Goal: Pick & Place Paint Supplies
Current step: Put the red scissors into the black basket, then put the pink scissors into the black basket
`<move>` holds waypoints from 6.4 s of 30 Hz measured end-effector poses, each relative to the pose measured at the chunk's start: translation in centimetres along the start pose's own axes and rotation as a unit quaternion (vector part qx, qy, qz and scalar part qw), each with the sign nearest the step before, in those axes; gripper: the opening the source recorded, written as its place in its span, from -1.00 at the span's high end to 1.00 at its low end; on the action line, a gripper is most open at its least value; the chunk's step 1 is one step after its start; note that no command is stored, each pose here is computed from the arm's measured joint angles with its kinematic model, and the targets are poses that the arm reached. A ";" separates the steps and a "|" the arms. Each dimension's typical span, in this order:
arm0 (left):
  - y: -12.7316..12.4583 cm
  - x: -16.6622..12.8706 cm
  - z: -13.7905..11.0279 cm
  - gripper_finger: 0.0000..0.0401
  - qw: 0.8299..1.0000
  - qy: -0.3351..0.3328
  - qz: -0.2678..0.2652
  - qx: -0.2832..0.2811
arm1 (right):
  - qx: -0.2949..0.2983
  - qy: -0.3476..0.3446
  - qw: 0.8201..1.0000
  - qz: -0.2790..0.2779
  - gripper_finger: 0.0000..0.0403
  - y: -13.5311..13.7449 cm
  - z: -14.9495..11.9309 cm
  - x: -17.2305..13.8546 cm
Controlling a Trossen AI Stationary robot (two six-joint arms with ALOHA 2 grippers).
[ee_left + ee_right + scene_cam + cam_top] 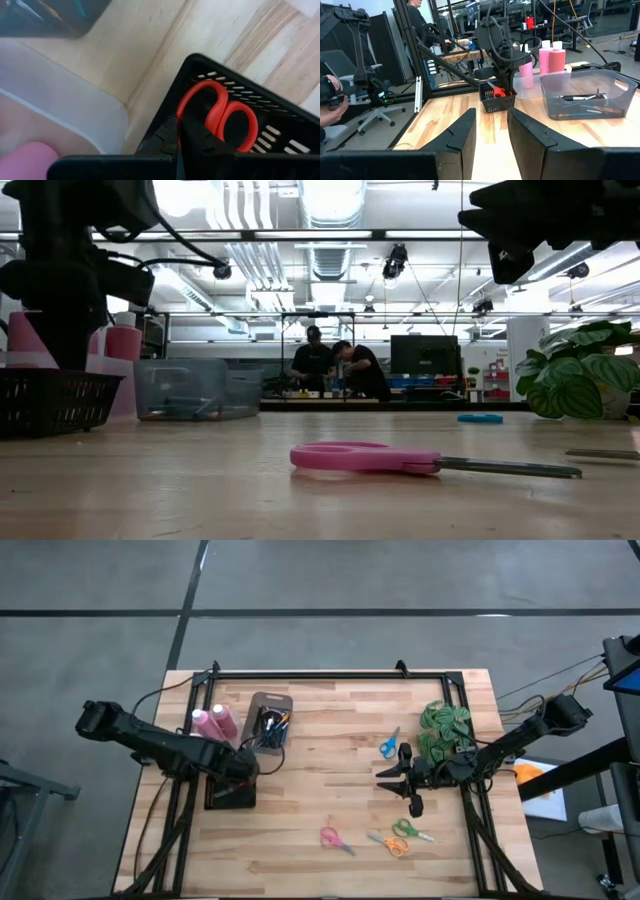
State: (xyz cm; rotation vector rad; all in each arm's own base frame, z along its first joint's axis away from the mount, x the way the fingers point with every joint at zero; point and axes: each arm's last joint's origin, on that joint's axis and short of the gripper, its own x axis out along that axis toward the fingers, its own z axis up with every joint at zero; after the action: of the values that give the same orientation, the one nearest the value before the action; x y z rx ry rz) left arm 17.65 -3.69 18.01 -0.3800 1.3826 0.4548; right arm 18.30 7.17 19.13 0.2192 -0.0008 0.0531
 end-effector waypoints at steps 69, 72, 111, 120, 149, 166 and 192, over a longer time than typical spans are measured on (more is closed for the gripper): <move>-9.9 0.3 6.6 0.53 0.966 -0.193 -0.138 0.103 | 0.000 0.000 1.000 0.000 0.46 0.0 0.0 0.0; -11.7 1.2 7.8 0.53 0.967 -0.183 -0.127 0.124 | 0.000 0.000 1.000 0.000 0.46 0.0 0.0 0.0; -21.1 5.9 10.2 0.25 0.961 -0.145 -0.160 0.171 | 0.000 0.000 1.000 0.000 0.46 0.0 0.0 0.0; -20.8 6.1 10.5 0.03 0.959 -0.147 -0.153 0.190 | 0.000 0.000 1.000 0.000 0.46 0.0 0.0 0.0; -19.3 7.8 10.4 0.17 0.960 -0.157 -0.137 0.185 | 0.000 0.000 1.000 0.000 0.46 0.0 0.0 0.0; -19.2 7.9 10.5 0.98 0.964 -0.159 -0.128 0.173 | 0.000 0.000 1.000 0.000 0.46 0.0 0.0 0.0; -18.7 6.7 10.1 0.98 0.971 -0.134 -0.122 0.158 | 0.000 0.000 1.000 0.000 0.46 0.0 0.0 0.0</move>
State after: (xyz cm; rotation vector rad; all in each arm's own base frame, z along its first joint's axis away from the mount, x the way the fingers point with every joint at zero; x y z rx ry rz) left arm 36.70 -13.92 12.82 -0.2137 1.1048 0.0743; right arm 18.29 7.17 19.12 0.2193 -0.0010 0.0528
